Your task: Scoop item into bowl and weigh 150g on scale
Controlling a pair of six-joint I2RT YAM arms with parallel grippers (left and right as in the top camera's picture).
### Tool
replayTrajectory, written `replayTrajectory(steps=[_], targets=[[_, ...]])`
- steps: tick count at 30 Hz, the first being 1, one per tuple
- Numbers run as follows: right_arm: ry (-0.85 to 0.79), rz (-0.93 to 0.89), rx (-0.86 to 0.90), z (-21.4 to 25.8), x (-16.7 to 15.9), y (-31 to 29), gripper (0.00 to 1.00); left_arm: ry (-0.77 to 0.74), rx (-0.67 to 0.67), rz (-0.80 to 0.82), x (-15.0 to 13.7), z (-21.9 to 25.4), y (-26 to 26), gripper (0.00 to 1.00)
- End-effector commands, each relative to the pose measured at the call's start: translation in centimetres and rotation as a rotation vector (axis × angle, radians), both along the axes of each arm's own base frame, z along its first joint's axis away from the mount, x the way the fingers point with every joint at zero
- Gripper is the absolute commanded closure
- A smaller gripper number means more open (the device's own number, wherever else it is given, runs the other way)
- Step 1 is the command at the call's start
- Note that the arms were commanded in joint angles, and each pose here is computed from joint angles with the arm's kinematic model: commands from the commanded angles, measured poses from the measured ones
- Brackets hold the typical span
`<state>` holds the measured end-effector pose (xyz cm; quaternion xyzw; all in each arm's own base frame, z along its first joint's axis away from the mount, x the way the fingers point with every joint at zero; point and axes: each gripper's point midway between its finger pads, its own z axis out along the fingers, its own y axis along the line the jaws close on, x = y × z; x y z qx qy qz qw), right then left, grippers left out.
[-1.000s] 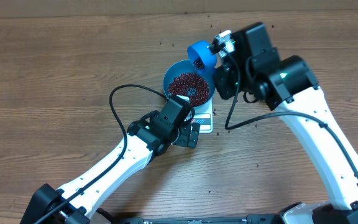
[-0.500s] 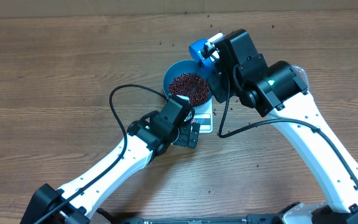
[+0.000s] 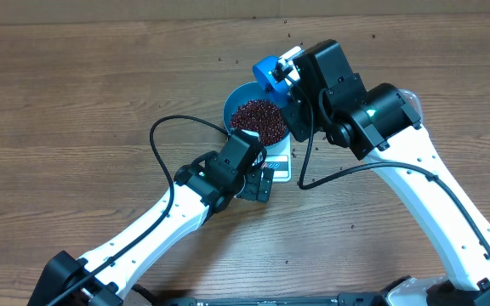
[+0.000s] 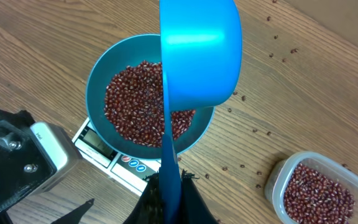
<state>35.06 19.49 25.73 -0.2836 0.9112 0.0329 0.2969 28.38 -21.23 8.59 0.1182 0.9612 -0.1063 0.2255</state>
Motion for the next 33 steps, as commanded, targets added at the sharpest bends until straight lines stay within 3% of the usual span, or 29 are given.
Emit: replayTrajectory(steps=[1, 18, 33], targets=[[-0.034, 0.005, 0.063, 2.0, 0.1, 0.5, 0.96, -0.005, 0.014, -0.016, -0.1, -0.2, 0.1, 0.0], [0.068, 0.025, 0.262, 2.4, 0.4, -0.4, 0.96, -0.005, 0.014, -0.016, -0.1, -0.2, 0.1, 0.0], [0.074, 0.015, 0.262, 2.3, 0.5, -0.8, 0.96, -0.005, 0.014, -0.016, -0.1, -0.2, 0.1, 0.01]])
